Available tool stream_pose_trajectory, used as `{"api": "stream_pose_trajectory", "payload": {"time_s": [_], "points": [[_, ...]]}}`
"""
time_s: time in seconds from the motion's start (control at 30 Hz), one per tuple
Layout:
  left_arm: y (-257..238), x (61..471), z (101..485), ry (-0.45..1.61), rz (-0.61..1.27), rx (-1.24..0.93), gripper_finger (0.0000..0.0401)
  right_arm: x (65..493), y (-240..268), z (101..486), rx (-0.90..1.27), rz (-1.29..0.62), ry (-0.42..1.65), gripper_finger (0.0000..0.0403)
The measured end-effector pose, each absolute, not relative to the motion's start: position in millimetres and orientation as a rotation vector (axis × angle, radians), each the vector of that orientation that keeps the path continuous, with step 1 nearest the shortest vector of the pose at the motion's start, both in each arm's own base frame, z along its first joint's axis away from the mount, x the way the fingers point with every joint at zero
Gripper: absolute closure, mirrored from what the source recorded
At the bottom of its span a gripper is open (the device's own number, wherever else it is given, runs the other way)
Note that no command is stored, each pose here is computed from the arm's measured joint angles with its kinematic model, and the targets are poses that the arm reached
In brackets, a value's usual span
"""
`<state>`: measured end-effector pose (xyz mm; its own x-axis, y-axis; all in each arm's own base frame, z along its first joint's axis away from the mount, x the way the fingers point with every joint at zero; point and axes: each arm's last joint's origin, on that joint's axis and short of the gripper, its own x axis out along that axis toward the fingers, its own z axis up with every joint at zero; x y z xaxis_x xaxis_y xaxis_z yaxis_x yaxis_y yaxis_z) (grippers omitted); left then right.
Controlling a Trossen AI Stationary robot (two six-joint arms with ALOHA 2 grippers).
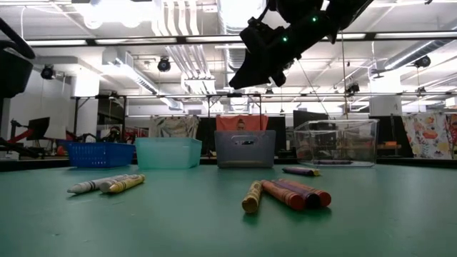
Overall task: Sort crayons
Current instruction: Put the yellow crayon into the black bin
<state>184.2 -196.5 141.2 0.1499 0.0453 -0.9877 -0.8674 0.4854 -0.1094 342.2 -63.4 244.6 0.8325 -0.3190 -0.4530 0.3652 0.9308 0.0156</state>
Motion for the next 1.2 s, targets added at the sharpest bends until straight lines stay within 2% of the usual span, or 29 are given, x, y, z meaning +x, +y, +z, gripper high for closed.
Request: {"api": "stream_pose_trajectory", "payload": {"time_s": [0.1,0.2,0.3,0.47,0.6,0.93,1.03,1.2], "points": [[-197.9,184.6,137.0,1.248,0.789,-0.826,0.0288,342.4,-62.2,244.5,0.102,-0.36,0.462,0.0326],[-199.0,183.7,135.9,1.234,0.789,-0.811,0.0292,342.5,-61.6,244.5,0.101,-0.358,0.462,0.0322],[-199.7,182.1,135.8,1.229,0.787,-0.8,0.032,342.6,-60.9,244.5,0.099,-0.356,0.463,0.0319],[-199.5,179.6,136.6,1.233,0.784,-0.781,0.039,343.1,-58.5,244.5,0.096,-0.349,0.464,0.0322],[-197.7,178.3,144.2,1.237,0.732,-0.769,0.039,343.3,-52.1,244.6,0.077,-0.327,0.473,0.033],[-164.2,180.8,205.3,1.033,0.47,-0.615,0.04,332.4,-16.3,264.3,-0.007,-0.21,0.451,0.0327],[-144.6,186.6,229.6,0.887,0.392,-0.528,0.04,329.4,-2.5,267.4,-0.016,-0.168,0.418,0.0325],[-115.6,200.9,267.0,0.619,0.238,-0.257,0.0401,330.3,20.0,257.4,-0.053,-0.094,0.31,0.0331]]}}
